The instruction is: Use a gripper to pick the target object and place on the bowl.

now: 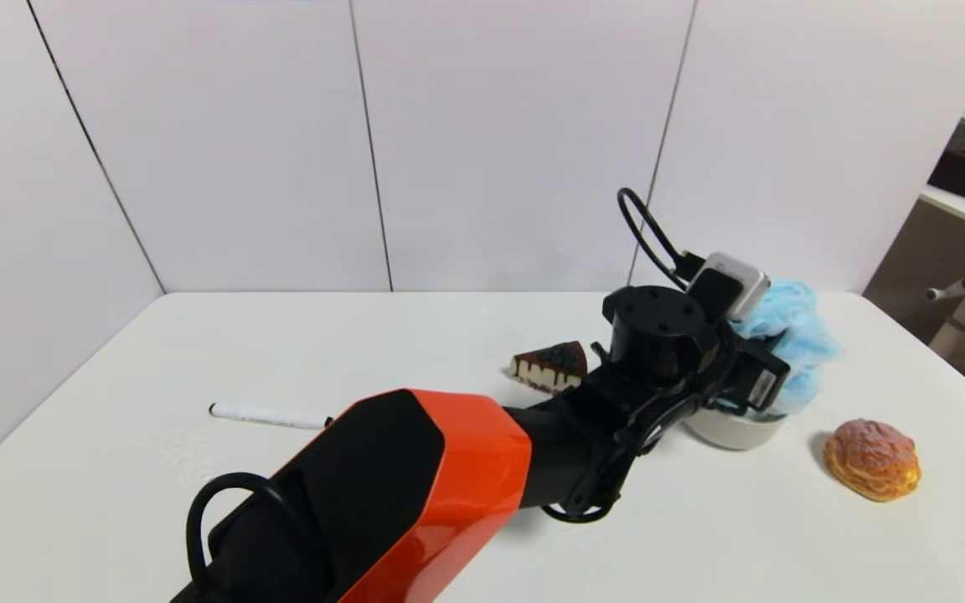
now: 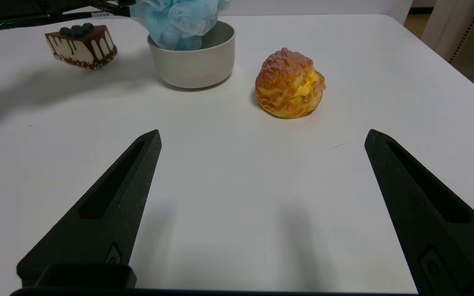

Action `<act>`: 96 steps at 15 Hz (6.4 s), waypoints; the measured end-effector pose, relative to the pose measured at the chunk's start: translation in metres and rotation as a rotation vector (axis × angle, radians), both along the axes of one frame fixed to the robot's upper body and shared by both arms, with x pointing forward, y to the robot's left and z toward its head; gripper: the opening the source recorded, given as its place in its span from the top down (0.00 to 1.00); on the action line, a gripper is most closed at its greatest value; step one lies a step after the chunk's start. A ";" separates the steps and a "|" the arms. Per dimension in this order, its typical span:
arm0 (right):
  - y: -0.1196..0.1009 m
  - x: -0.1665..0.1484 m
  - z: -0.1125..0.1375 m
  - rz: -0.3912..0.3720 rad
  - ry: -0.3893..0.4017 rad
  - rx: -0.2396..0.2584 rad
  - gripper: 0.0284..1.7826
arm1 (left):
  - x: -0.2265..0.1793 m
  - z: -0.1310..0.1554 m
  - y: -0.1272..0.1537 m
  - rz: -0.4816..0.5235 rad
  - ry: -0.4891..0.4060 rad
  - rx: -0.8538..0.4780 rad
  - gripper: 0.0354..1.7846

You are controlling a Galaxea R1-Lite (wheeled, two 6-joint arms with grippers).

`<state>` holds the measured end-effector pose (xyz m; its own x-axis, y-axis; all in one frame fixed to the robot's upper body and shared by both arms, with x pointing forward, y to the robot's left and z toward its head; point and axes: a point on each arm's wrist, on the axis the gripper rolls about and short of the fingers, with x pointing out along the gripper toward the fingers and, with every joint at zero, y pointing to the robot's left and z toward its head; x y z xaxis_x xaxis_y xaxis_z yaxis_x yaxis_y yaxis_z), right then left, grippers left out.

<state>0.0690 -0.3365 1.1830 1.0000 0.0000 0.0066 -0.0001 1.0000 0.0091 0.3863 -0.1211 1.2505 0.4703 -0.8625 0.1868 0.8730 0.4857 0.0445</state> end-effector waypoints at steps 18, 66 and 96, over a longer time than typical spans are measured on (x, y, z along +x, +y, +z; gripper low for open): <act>0.000 0.000 0.000 0.000 0.000 0.000 0.04 | 0.000 0.012 0.004 0.005 -0.019 -0.006 0.28; 0.000 0.000 0.000 0.000 0.000 0.000 0.04 | -0.291 -0.030 0.455 1.010 0.119 0.056 0.06; 0.000 0.000 0.000 0.000 0.000 -0.001 0.04 | -0.317 -0.068 0.455 1.064 0.218 0.018 0.06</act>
<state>0.0690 -0.3365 1.1831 1.0000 0.0004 0.0070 -0.0005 1.0000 0.0081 0.0690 0.3342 1.1823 1.0000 0.0053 0.0002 -0.0053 0.9989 -0.0455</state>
